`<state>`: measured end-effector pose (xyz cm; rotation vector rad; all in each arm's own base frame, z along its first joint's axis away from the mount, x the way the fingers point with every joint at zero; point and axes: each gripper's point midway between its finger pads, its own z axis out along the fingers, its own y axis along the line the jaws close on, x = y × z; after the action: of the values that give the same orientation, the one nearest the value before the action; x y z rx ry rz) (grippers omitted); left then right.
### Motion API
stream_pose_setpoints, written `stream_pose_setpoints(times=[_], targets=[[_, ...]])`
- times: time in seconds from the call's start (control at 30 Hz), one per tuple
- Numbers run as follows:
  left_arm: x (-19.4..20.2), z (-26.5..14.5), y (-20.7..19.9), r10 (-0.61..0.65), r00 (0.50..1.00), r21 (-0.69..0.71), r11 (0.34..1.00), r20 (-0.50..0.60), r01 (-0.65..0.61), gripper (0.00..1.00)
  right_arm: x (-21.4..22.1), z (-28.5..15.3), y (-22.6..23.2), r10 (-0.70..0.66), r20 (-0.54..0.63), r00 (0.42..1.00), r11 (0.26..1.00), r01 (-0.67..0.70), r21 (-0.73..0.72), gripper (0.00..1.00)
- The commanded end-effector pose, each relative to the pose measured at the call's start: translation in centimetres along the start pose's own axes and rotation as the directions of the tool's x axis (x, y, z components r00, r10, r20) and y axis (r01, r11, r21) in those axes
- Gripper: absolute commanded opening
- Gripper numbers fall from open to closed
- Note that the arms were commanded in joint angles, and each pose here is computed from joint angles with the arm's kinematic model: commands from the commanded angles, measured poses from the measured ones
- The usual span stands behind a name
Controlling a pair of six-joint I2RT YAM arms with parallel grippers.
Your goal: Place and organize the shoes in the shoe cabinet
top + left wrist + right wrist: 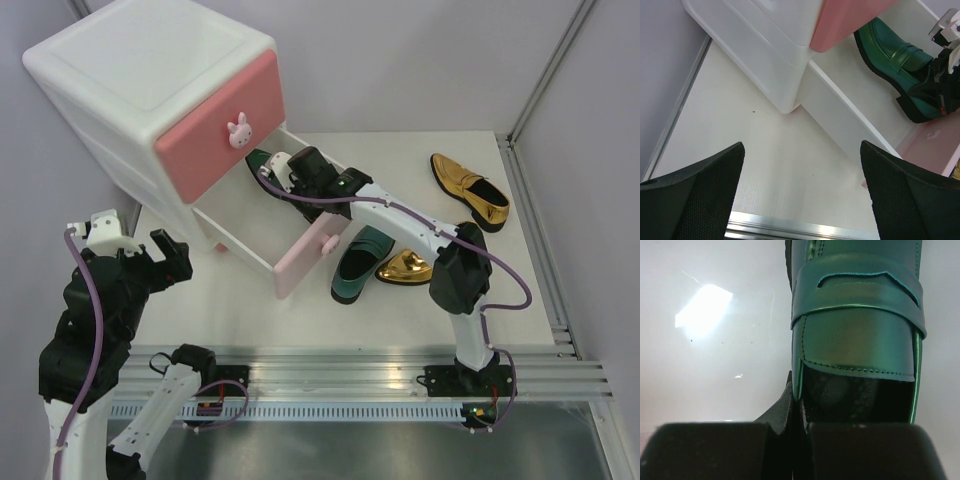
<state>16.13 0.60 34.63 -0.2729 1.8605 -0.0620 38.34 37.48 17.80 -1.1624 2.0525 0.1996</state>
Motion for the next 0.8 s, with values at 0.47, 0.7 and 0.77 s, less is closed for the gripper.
stream_pose_setpoints(times=[0.47, 0.7, 0.77], targets=[[-0.1, 0.2, 0.3, 0.023, 1.000, -0.020, 1.000, -0.008, -0.024, 1.00, -3.3, 2.8, -2.9, 0.083, 0.111, 0.990, 0.991, -0.093, 0.095, 0.01], [-0.6, 0.0, 0.5, 0.027, 1.000, -0.031, 0.999, -0.002, -0.027, 1.00, -3.3, 3.0, -4.4, 0.131, 0.120, 0.984, 0.970, -0.153, 0.190, 0.01], [-0.5, -0.1, 0.5, 0.029, 1.000, -0.033, 0.999, -0.002, -0.029, 1.00, -3.5, 2.8, -4.9, 0.125, 0.132, 0.983, 0.965, -0.151, 0.215, 0.01]])
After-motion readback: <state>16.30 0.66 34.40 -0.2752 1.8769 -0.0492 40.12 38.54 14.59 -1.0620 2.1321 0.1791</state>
